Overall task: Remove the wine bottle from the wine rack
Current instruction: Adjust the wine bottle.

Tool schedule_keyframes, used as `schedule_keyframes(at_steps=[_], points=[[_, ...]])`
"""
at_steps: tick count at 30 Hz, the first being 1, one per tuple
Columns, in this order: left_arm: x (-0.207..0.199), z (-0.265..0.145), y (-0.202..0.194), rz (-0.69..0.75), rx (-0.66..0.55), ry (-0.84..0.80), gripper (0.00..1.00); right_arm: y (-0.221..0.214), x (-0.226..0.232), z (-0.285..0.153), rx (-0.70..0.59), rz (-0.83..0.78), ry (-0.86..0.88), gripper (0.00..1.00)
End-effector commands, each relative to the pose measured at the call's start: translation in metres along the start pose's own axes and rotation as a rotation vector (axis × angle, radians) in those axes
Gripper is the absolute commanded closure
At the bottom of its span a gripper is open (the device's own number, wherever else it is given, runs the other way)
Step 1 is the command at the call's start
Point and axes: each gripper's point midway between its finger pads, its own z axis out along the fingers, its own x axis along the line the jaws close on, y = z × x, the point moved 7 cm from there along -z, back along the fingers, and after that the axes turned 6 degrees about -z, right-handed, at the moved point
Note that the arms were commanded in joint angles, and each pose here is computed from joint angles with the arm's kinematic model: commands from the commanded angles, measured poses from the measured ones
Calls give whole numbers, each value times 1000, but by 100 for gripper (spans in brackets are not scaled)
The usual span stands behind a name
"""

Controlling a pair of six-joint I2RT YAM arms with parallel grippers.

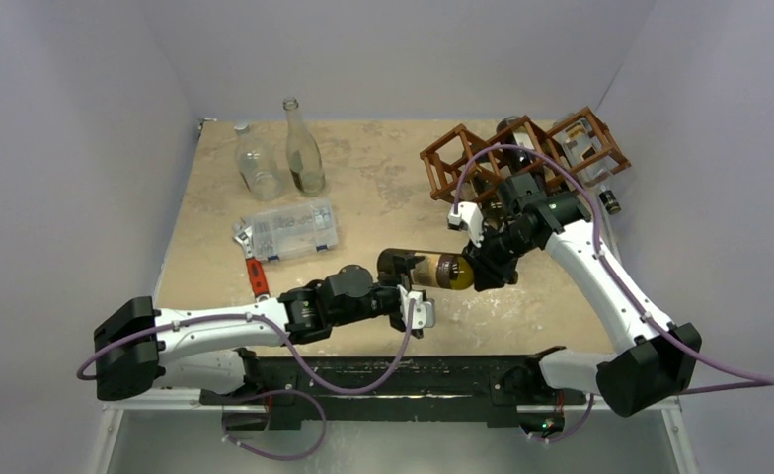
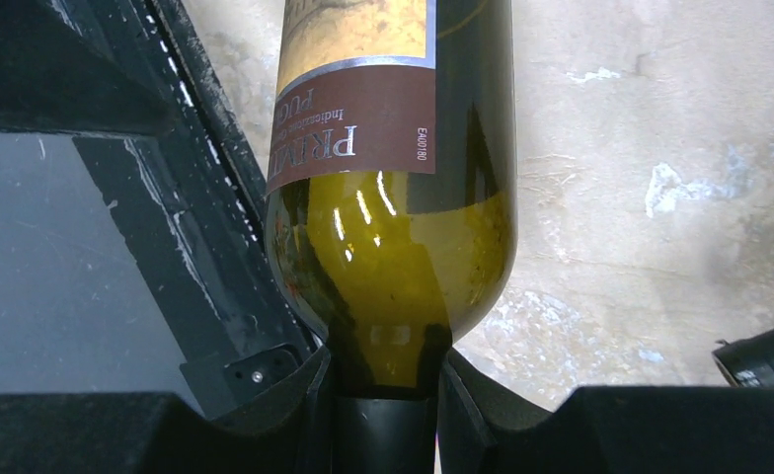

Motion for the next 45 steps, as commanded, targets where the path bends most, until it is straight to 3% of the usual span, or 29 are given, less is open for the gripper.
schedule_keyframes(at_steps=[1,16,32,40,45], points=[[18,11,23,0,-113,127,0,16,-1,7,-79,-40,2,100],[-2,42,2,-72,-88,61,0,24,11,23,-80,-47,68,100],[4,50,-29,-68,31,93,0,27,17,32,-81,-47,113,100],[0,54,-39,-96,94,92,20,29,17,36,-82,-46,131,100],[-3,54,-39,-125,94,80,56,30,16,38,-85,-39,138,100]])
